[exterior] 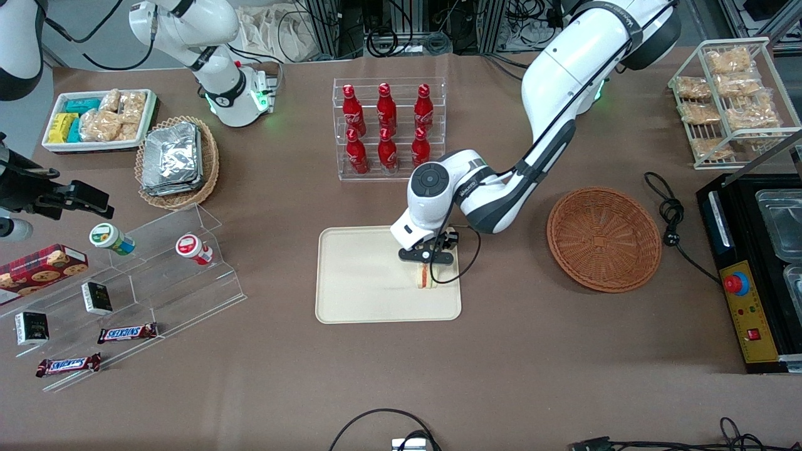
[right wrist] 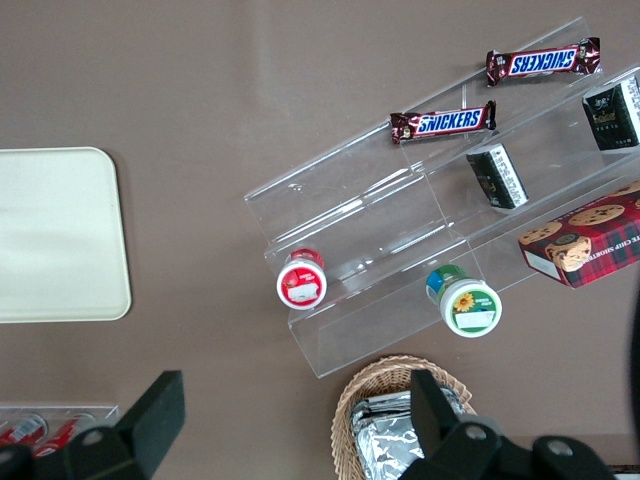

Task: Place sandwich from basket to tray
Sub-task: 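Lower the held sandwich onto the tray surface, then open the left gripper and raise it away from the sandwich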

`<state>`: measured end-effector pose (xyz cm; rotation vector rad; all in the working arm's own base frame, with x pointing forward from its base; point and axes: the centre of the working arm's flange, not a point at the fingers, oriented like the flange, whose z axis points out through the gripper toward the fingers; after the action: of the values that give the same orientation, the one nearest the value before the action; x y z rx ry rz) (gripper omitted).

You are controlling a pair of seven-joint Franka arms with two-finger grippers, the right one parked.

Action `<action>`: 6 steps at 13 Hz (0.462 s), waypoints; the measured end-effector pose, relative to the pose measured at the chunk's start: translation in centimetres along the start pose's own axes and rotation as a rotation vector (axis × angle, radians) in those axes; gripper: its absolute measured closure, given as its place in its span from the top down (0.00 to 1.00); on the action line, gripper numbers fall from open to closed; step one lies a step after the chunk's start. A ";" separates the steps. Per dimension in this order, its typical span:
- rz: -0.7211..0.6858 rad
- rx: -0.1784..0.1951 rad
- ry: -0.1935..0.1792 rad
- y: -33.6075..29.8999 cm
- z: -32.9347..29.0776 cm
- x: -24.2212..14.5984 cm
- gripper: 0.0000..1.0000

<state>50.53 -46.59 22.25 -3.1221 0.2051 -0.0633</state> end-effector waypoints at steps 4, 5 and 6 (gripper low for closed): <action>-0.042 -0.005 0.013 -0.2 -0.6 0.7 0.90; -0.055 -0.006 0.021 -0.3 -1.1 1.2 0.93; -0.068 0.004 0.022 -0.5 -1.8 1.8 0.93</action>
<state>52.33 -46.33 24.10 -3.1247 0.0991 -0.0988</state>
